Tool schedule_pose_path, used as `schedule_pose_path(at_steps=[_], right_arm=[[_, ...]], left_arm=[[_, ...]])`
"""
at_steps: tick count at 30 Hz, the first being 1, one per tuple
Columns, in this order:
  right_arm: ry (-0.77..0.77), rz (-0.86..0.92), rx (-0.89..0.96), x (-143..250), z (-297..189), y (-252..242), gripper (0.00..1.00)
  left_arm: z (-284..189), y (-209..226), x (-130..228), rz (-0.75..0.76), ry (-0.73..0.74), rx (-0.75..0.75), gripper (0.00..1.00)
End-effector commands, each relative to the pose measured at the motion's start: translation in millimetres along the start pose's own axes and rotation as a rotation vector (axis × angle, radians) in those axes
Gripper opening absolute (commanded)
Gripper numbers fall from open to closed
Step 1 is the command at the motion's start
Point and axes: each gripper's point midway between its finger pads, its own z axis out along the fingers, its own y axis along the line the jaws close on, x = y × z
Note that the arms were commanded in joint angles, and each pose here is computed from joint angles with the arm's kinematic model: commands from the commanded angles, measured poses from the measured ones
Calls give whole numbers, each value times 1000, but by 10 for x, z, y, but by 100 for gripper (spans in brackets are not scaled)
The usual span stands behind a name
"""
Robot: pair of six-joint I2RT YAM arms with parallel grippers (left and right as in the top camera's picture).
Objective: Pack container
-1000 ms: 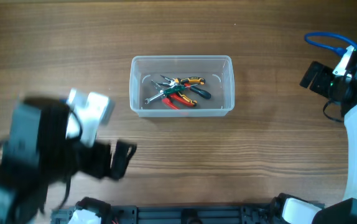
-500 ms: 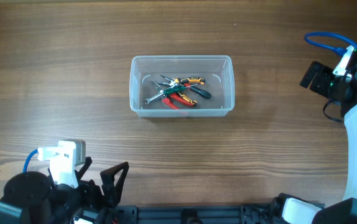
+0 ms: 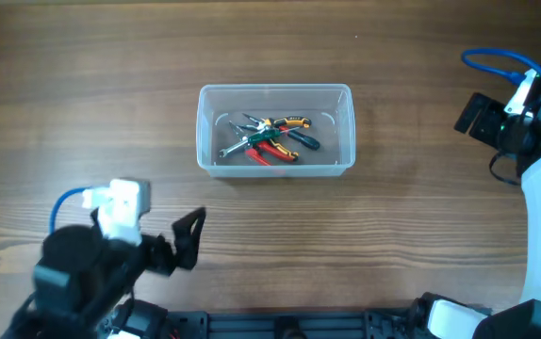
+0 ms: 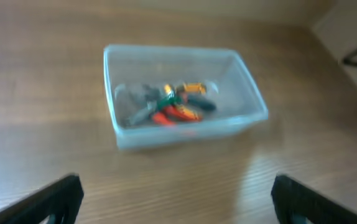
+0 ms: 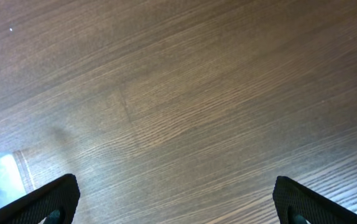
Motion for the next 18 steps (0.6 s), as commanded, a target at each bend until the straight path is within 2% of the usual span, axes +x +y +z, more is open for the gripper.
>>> schedule_pose_path(at_steps=[1, 7, 18], right_arm=[[-10, 19, 13, -19, -17, -23, 100], [-10, 19, 13, -20, -17, -22, 100], [-10, 19, 13, -20, -17, -22, 100]], left_arm=[[357, 193, 139, 37, -19, -48, 100], [586, 407, 153, 20, -156, -77, 100], [403, 815, 195, 0, -440, -225, 100]])
